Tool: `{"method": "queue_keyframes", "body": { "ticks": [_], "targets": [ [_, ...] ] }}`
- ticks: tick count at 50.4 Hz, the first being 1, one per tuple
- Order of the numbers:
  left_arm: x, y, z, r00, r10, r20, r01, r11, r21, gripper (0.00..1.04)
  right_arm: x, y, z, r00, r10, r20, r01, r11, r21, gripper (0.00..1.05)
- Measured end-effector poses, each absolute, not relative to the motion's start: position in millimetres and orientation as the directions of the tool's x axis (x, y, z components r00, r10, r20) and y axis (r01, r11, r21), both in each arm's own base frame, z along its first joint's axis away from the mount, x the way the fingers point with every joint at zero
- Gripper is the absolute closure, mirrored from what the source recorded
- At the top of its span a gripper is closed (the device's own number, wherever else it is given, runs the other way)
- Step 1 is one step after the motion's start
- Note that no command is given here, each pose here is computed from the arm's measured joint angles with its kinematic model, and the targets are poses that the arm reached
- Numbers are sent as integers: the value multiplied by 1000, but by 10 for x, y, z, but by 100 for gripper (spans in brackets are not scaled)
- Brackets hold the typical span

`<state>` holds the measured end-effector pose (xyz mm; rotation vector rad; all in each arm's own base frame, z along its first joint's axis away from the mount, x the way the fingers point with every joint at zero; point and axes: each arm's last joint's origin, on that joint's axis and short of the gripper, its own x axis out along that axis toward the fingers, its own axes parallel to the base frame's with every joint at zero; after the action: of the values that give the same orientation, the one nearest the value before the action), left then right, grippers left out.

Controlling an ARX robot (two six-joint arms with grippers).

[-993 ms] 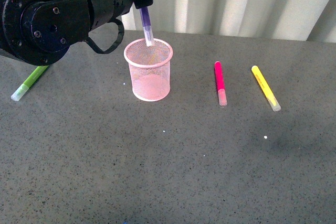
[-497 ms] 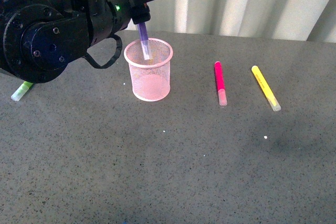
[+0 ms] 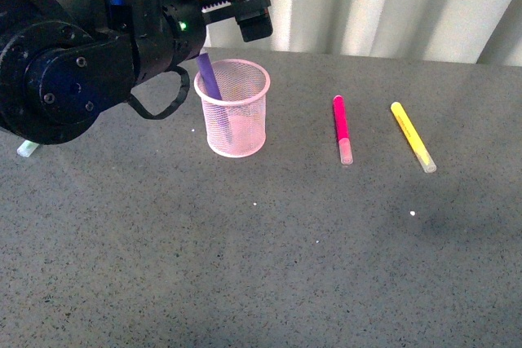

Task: Insert purple and pink pens into pink cup

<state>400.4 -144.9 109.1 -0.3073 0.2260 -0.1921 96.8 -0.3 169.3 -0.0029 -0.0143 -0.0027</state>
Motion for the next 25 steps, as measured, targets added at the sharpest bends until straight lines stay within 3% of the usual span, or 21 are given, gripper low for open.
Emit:
{"method": "queue_keyframes", "body": {
  "ticks": [7, 15, 18, 25],
  "targets": [
    [3906, -1320, 1268, 943, -248, -223, 171, 934, -313, 7, 968, -3, 1693, 1000, -3, 14, 3, 1000, -3, 7],
    [3453, -1117, 1842, 907, -369, -204, 295, 901, -318, 7, 968, -3, 1693, 1000, -2, 14, 2, 1000, -3, 7],
    [3239, -965, 2105, 894, -410, -181, 334, 878, -342, 7, 968, -3, 1693, 1000, -2, 14, 2, 1000, -3, 7],
    [2846, -416, 2490, 922, -367, -122, 293, 870, -397, 7, 968, -3, 1693, 1000, -3, 14, 3, 1000, -3, 7]
  ]
}}
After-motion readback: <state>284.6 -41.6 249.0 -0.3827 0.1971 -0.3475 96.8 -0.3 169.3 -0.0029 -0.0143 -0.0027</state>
